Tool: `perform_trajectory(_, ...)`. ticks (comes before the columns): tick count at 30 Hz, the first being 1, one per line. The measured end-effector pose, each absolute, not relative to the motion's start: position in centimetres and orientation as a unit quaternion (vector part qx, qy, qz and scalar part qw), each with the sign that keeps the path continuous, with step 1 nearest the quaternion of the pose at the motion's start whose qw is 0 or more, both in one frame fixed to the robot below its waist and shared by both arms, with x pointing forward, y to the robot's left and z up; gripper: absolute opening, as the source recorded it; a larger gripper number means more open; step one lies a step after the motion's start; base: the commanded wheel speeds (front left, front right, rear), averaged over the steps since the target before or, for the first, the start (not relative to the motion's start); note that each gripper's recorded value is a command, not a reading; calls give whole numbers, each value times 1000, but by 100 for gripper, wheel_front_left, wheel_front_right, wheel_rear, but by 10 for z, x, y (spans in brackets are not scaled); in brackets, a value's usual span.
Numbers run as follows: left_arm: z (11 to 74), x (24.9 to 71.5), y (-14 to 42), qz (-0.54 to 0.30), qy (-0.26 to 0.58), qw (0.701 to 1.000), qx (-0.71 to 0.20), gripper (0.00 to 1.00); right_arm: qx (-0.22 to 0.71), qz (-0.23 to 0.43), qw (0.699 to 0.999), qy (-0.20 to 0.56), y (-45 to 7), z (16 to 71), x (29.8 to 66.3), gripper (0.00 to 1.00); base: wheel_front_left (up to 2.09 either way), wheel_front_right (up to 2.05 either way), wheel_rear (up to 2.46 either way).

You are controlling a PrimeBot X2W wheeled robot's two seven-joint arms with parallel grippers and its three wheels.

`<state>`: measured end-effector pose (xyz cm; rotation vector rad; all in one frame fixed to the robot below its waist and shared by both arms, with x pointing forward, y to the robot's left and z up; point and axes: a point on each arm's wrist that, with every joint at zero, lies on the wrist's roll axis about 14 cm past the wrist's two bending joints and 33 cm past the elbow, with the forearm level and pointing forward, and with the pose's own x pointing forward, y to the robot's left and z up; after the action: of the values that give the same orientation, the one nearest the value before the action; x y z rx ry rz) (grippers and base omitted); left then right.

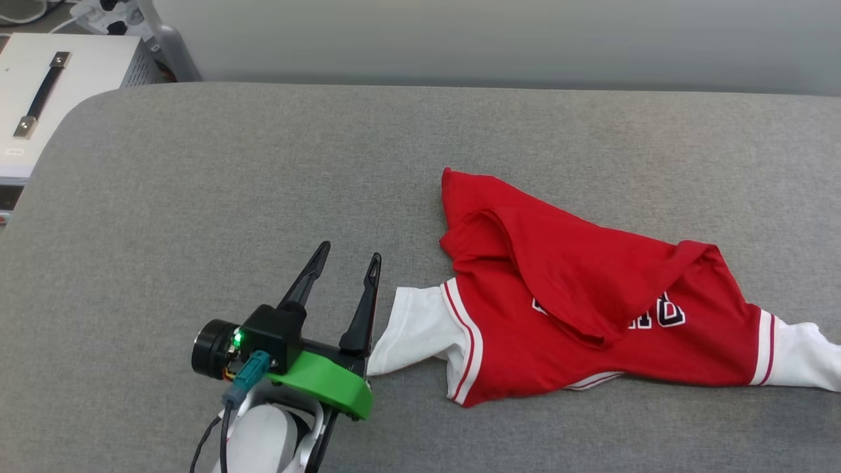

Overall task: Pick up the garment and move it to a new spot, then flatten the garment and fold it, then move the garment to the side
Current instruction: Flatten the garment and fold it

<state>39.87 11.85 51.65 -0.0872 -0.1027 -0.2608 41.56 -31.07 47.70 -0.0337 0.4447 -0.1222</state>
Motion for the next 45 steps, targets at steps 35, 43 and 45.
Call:
perform_trajectory(35, 393, 414, 72, -259, 318, 910, 64, 100, 68, -42, 988, 131, -252, 469, 364, 100, 0, 0, 0)
perform_trajectory(43, 369, 421, 69, -266, 334, 901, 77, 34, 68, -58, 985, 151, -259, 453, 363, 100, 0, 0, 0)
perform_trajectory(45, 371, 421, 65, -272, 323, 904, 69, 0, 66, -57, 985, 149, -259, 454, 365, 100, 0, 0, 0)
